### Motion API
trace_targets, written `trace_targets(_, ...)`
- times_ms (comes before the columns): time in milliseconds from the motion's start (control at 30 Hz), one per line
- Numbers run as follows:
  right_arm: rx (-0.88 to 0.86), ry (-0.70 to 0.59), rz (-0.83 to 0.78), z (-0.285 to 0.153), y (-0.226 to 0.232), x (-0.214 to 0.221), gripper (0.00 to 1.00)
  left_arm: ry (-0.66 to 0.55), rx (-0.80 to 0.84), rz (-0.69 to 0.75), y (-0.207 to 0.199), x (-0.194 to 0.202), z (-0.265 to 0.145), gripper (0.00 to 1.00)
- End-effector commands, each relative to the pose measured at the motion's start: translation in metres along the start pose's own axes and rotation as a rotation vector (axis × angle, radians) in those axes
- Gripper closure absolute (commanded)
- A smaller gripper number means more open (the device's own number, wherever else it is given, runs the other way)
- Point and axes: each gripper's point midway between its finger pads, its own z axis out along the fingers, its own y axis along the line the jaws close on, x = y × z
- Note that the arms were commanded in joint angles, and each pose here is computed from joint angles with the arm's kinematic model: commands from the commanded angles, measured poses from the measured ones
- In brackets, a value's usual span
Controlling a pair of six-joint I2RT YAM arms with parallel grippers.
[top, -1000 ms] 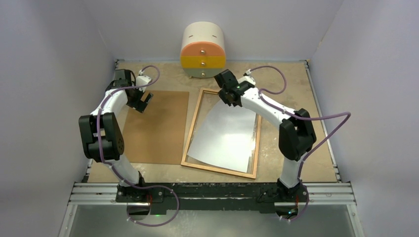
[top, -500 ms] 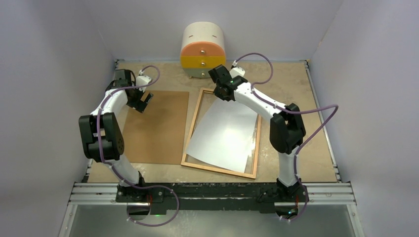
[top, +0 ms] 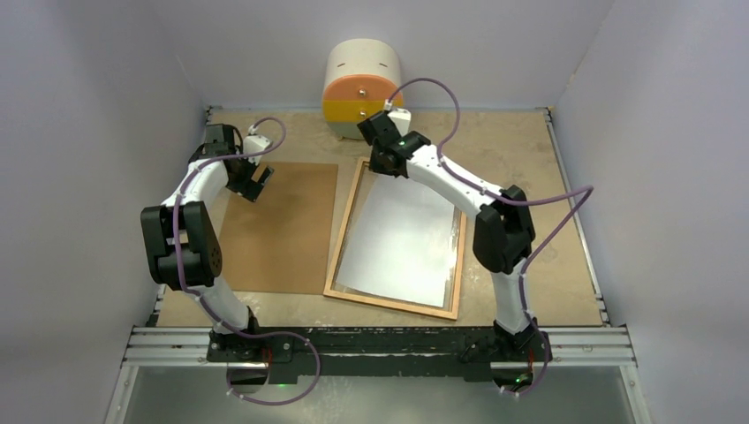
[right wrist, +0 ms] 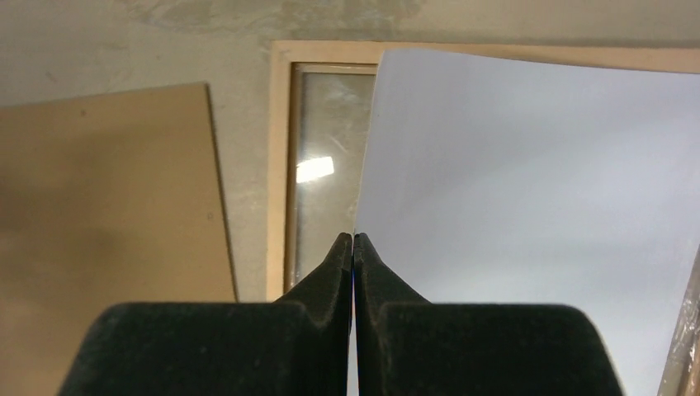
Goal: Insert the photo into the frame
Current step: Turn over the photo from the photo frame.
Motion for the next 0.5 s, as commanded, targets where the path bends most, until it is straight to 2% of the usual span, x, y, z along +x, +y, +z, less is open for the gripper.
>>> trace_targets(0, 0.026, -0.04, -0.176, -0.013, 0.023, 0.008, 1.0, -0.038, -0.009, 0.0, 0.007, -0.012, -0.01, 0.01)
trace_targets(200, 0.112, -0.032, -0.202, 0.0, 0.025, 0.021, 1.0, -0.042, -0.01, 0.004, 0.008, -0.013, -0.013, 0.01)
trace_targets(467, 0.272, -0.039, -0.141, -0.002, -0.005, 0.026, 1.0, -0.042, -0.01, 0.018, 0.007, -0.012, -0.012, 0.01)
